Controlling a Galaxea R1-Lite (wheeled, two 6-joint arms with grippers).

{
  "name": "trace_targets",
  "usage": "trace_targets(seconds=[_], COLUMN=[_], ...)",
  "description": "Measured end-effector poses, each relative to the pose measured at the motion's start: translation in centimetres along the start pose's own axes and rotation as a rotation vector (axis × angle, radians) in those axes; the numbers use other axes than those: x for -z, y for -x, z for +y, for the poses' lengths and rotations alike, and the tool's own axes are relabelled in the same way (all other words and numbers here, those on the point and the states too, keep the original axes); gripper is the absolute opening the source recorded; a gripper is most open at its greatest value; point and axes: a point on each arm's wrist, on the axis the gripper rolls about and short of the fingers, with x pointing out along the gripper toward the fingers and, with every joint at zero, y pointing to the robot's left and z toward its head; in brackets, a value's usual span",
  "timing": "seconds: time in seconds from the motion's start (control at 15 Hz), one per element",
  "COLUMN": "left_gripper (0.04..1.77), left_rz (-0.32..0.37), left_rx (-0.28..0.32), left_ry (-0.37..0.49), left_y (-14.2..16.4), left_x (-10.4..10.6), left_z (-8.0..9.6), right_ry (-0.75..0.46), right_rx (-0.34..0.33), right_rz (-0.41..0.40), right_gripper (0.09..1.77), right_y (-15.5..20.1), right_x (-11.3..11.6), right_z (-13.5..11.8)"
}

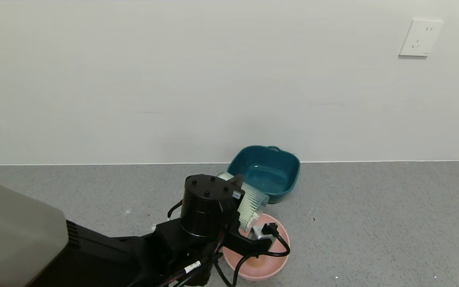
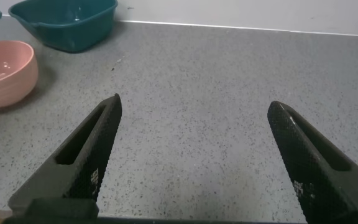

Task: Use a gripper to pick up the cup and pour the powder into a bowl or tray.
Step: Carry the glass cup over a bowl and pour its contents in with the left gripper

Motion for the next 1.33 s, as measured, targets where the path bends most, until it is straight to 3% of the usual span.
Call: trace_targets(seconds=[0.47,0.87,1.07,1.33], left_gripper=[1.30,1.30,1.30,1.30], left_rz=[-0.021,0.003,0.016,0.019], left_rx=[0.022,0.035,-0.016,-0.015], left_ry=[-0.057,-0.129,-0.158,-0.179], left_y=[0.5,0.8,0.8,0.5], left_x=[-0.7,-0.9,-1.0,-1.0], left_z=[-1.0,-1.7,-1.3,-1.4], right_ry=[0.000,0.000,0.000,0.000], right_rx=[0.000,0.000,0.000,0.000], right_rz=[0.000,0.000,0.000,0.000], right_gripper=[1.71,1.71,1.71,1.71], right_y=[0.0,0.0,0.0,0.0], right_x=[0.0,0.0,0.0,0.0], right_z=[0.0,0.0,0.0,0.0])
